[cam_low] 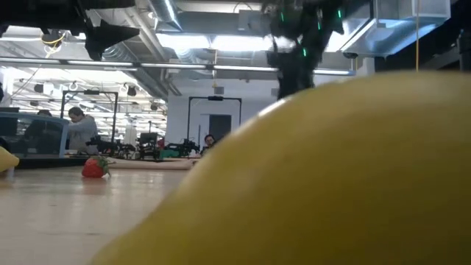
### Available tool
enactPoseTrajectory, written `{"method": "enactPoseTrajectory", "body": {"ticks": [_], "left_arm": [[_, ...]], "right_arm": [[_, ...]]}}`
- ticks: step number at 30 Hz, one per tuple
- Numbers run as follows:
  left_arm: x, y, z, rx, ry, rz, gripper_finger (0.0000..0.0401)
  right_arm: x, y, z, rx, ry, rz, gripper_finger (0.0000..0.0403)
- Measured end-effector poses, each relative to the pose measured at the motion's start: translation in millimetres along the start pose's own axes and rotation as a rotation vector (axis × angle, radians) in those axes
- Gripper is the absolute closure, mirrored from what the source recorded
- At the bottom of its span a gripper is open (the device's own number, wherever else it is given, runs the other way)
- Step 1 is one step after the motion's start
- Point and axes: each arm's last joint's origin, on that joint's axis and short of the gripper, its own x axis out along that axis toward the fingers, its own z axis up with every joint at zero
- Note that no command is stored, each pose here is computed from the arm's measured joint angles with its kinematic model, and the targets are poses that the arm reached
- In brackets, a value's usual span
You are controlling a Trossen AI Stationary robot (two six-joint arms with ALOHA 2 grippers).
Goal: Pick and placing Produce into tupperware
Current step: Put the blackberry into the transparent bin
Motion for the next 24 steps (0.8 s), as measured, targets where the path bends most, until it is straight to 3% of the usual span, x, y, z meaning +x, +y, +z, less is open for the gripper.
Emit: {"method": "enactPoseTrajectory", "body": {"ticks": [5, 16, 24], "left_arm": [[0.1, 0.7, -1.9, 0.003, 0.004, 0.006, 0.0115], [0.1, 1.4, -1.6, 0.008, -0.005, 0.032, 0.0115], [0.1, 1.7, -2.5, 0.015, 0.004, 0.035, 0.0115]], "right_arm": [[31.7, -23.4, -21.9, 0.166, -0.057, -0.032, 0.0284], [47.4, -44.6, -43.1, 0.242, -0.037, -0.073, 0.0279], [47.4, -46.9, -44.2, 0.335, -0.028, -0.077, 0.0259]]}}
